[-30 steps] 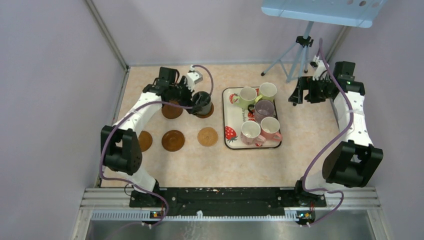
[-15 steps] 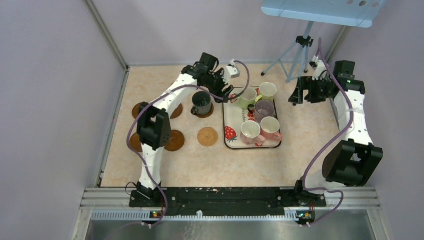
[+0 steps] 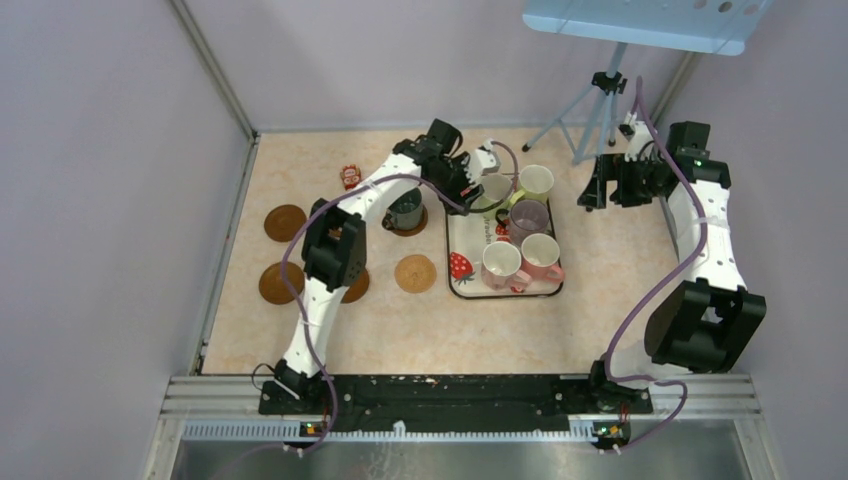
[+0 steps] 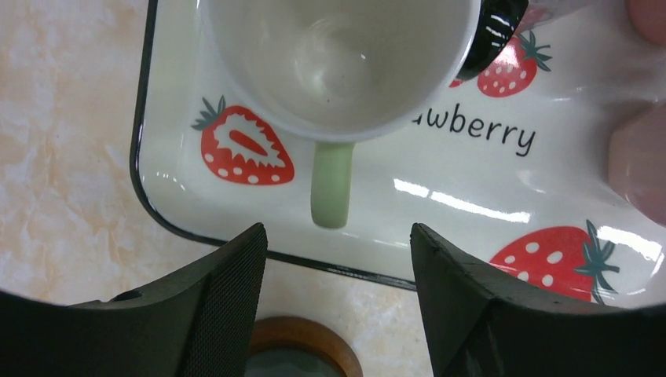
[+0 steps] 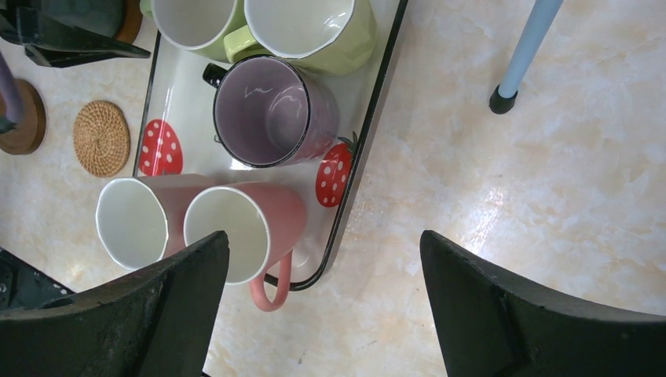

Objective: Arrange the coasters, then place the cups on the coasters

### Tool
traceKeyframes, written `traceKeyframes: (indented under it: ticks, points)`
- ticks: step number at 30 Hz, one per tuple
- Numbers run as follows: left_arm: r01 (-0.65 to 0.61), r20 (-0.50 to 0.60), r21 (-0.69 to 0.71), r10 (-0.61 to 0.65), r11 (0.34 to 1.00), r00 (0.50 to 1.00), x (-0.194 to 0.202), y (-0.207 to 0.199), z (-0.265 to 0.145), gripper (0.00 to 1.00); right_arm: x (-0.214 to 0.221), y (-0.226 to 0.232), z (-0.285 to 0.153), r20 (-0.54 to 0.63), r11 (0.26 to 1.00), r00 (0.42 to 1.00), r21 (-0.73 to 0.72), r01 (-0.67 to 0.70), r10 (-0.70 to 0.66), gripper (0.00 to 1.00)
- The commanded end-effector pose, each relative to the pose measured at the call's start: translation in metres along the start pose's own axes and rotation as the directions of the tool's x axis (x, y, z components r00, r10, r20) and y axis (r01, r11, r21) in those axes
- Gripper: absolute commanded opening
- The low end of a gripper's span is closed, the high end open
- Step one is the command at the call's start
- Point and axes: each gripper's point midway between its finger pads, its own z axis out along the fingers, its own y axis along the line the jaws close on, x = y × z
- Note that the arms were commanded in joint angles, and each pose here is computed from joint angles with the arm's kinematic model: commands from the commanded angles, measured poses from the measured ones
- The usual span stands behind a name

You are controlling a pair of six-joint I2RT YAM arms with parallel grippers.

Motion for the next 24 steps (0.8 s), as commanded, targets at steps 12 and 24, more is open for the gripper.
traceKeyframes:
  ticks: [12,24]
  points:
    - [-0.078,0.084,-0.026,0.080,0.997,0.993,-0.040,0.003,0.033,0.49,-0.011,-0.001,-0.011,0.052,0.999,0.998,0.026,0.035,-0.036,0.90]
    - [-0.035,0.123,-0.057,0.042,0.998,0.992,-0.050,0.005,0.018,0.10,-0.011,0.003,-0.011,0.064,0.999,0.997,0.016,0.043,-0.044,0.90]
